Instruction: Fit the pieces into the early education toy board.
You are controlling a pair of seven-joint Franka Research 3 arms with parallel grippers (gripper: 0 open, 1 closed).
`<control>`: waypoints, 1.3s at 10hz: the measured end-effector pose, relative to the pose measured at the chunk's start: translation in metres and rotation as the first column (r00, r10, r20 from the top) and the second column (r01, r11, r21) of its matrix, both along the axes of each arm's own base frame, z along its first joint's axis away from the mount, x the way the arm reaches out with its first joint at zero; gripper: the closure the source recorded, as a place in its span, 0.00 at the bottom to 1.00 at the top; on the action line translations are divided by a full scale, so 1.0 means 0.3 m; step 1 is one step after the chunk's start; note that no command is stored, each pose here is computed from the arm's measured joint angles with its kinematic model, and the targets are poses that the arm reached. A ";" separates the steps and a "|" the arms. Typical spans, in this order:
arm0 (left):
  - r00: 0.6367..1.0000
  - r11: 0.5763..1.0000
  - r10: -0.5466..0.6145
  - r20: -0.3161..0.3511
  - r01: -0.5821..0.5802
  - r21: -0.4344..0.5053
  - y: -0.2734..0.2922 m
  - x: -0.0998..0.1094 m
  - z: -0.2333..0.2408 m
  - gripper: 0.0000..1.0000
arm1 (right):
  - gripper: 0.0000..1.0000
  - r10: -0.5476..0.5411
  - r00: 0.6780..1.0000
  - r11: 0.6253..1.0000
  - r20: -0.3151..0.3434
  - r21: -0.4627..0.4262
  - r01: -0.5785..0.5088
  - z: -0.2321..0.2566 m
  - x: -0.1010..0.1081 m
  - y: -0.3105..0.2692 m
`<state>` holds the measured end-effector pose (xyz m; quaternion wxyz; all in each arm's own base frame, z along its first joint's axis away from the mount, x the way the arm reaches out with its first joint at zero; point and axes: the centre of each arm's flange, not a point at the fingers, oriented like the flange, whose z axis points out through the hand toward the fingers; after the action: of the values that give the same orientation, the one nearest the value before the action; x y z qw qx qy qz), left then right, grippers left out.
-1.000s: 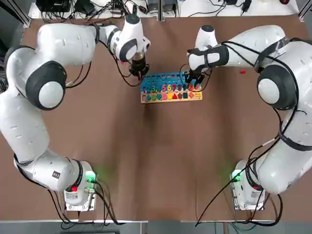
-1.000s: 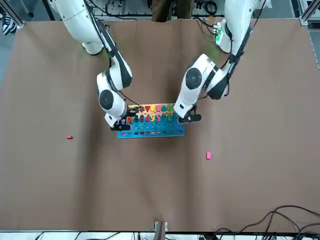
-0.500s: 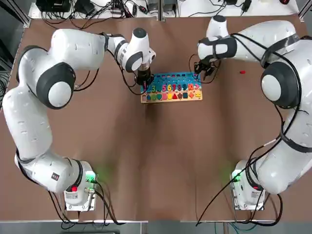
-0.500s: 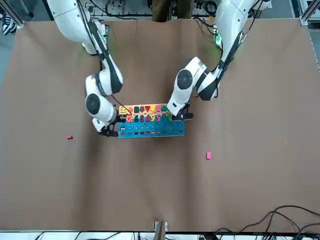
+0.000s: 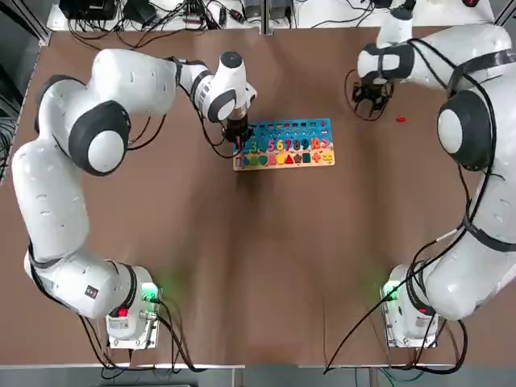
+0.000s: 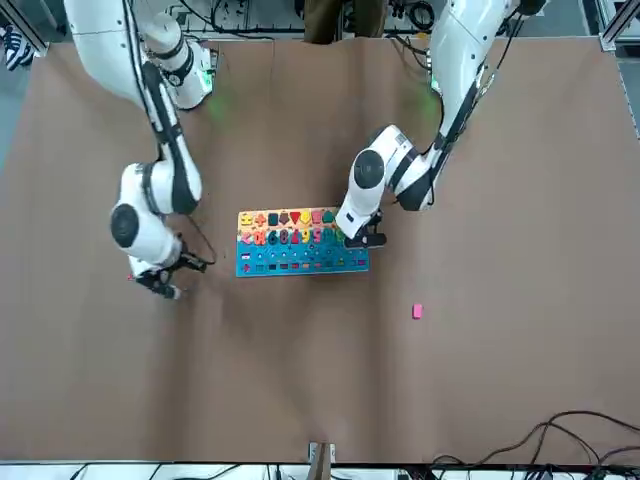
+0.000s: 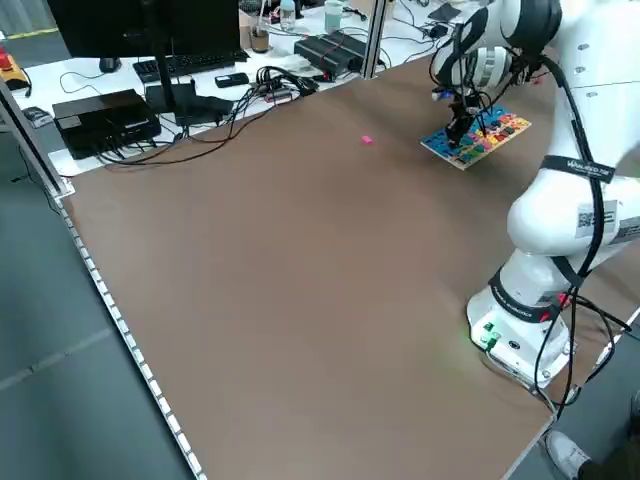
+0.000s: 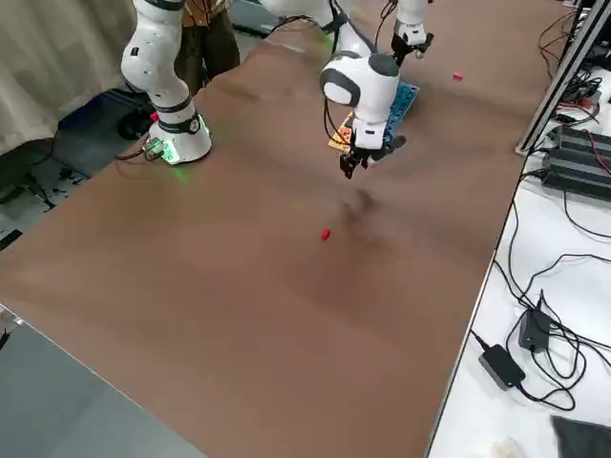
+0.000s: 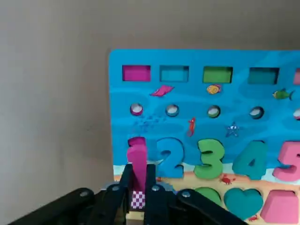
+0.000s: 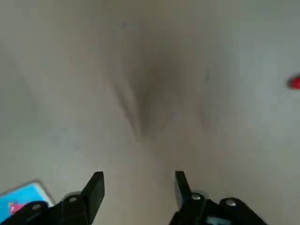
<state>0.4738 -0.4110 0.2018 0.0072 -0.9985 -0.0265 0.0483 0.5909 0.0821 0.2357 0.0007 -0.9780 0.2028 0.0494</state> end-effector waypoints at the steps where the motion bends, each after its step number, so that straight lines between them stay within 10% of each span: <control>1: 1.000 1.000 0.001 -0.006 -0.001 0.001 0.001 0.002 -0.016 0.86 | 0.11 -0.026 1.000 1.000 0.011 0.001 0.026 0.015 0.019 -0.050; 8: 1.000 1.000 0.000 -0.026 0.000 0.009 0.005 -0.003 -0.064 0.86 | 0.05 0.034 0.998 0.999 0.046 0.012 -0.035 0.047 0.077 -0.299; 13: 1.000 1.000 0.003 -0.026 -0.002 0.010 0.005 -0.003 -0.064 0.86 | 0.51 0.198 0.980 0.980 0.011 0.026 -0.198 -0.044 0.043 -0.559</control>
<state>0.4728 -0.4095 0.1825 0.0123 -0.9977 -0.0278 0.0613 0.6038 -0.0855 0.2225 0.0098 -0.9934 0.1038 0.0478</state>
